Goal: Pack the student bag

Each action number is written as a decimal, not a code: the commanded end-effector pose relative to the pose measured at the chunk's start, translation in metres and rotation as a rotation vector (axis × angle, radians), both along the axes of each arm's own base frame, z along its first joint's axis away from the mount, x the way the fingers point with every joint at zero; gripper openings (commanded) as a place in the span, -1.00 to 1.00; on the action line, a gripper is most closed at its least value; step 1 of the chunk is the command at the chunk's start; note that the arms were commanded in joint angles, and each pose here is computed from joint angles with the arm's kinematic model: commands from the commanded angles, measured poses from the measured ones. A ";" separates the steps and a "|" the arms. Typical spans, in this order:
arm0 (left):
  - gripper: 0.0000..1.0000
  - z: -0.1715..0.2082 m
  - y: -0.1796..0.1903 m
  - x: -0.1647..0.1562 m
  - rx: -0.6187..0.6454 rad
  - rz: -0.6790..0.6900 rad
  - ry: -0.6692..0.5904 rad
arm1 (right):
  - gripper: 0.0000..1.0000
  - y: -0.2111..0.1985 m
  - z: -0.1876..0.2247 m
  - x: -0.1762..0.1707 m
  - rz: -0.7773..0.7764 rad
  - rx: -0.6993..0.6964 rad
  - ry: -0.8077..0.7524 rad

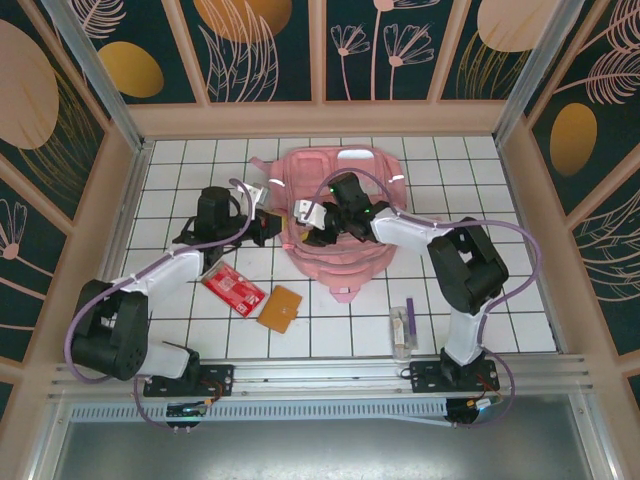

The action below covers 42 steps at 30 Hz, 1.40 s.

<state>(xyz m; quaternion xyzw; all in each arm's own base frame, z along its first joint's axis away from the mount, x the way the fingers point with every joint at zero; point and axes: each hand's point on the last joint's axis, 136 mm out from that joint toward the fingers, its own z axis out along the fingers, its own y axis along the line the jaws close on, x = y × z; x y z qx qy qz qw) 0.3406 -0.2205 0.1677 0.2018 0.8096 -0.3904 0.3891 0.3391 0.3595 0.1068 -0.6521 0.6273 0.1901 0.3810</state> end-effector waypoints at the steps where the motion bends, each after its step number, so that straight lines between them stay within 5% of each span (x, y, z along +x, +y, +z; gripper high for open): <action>1: -1.00 -0.006 -0.001 0.005 0.068 -0.051 -0.041 | 0.17 -0.009 0.013 -0.005 -0.019 -0.053 0.024; 4: -0.32 -0.030 0.005 0.003 0.193 -0.101 -0.087 | 0.23 -0.022 0.015 -0.011 -0.016 -0.082 0.009; 11: 0.02 -0.080 0.010 -0.001 0.362 -0.232 -0.036 | 0.25 -0.040 -0.019 -0.008 -0.023 -0.180 -0.032; 15: 0.05 -0.097 0.012 -0.003 0.417 -0.284 -0.009 | 0.04 -0.045 -0.031 0.008 -0.065 -0.252 -0.165; 16: 0.06 -0.098 0.012 -0.004 0.421 -0.295 -0.009 | -0.12 -0.043 -0.027 0.011 -0.070 -0.237 -0.183; 18: 0.06 -0.098 0.009 -0.011 0.414 -0.353 -0.017 | -0.74 -0.038 -0.013 0.014 -0.071 -0.194 -0.213; 20: 0.07 -0.097 0.007 -0.015 0.417 -0.385 -0.045 | -1.00 -0.030 0.004 0.009 -0.033 -0.138 -0.227; 35: 0.04 -0.076 -0.004 -0.011 0.384 -0.459 -0.164 | -1.00 -0.022 0.053 -0.021 0.163 -0.006 -0.188; 42: -0.16 -0.075 -0.006 -0.027 0.385 -0.558 -0.216 | -1.00 -0.021 0.073 -0.018 0.174 0.015 -0.194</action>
